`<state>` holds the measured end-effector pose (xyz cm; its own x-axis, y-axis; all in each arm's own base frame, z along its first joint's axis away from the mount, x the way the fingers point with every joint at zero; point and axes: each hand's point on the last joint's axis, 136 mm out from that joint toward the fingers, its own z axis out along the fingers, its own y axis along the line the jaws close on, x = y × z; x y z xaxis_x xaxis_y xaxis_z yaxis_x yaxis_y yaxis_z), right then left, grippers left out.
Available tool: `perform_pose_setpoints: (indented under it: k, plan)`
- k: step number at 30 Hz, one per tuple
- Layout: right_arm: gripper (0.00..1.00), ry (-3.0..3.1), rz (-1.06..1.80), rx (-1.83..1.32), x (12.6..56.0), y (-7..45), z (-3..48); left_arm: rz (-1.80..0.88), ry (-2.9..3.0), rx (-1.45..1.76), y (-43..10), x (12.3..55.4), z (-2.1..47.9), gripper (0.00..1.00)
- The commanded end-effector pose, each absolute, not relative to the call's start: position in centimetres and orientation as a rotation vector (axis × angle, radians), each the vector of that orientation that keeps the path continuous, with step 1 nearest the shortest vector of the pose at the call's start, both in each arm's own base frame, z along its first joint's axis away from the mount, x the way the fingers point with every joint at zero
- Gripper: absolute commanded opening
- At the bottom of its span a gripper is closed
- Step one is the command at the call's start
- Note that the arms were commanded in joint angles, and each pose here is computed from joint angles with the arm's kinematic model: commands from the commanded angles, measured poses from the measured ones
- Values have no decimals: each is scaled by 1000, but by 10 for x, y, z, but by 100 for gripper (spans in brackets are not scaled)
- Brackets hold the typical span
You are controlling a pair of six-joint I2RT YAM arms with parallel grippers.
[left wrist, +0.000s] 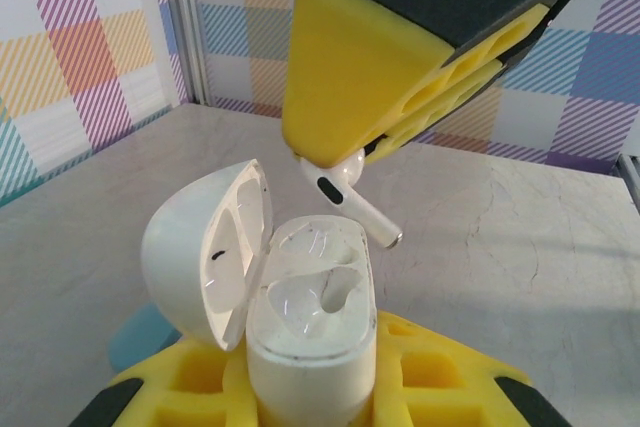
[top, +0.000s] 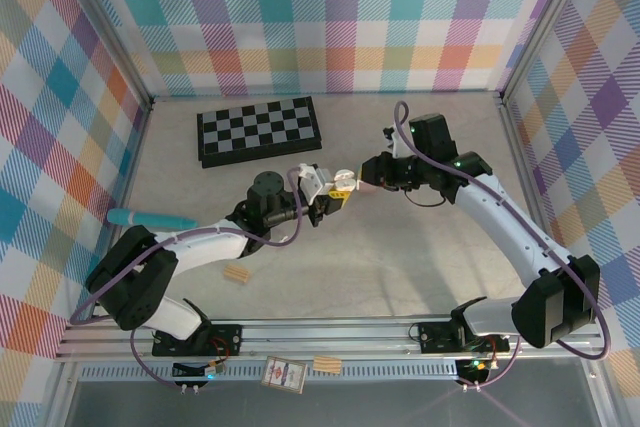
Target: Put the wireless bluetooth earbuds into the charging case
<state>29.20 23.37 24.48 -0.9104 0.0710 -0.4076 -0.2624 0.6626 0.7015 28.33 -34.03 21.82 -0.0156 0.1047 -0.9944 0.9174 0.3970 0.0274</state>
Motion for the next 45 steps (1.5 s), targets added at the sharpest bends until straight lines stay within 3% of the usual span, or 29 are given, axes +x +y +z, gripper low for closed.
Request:
perform_pose_setpoints:
  k: [1, 45]
  plan:
    - [19, 2423, 1199, -173, 291, 238, 258, -863, 1417, 974, -350, 283, 227, 13]
    - [19, 2398, 1141, -190, 308, 238, 240, -964, 1436, 900, -360, 287, 237, 12]
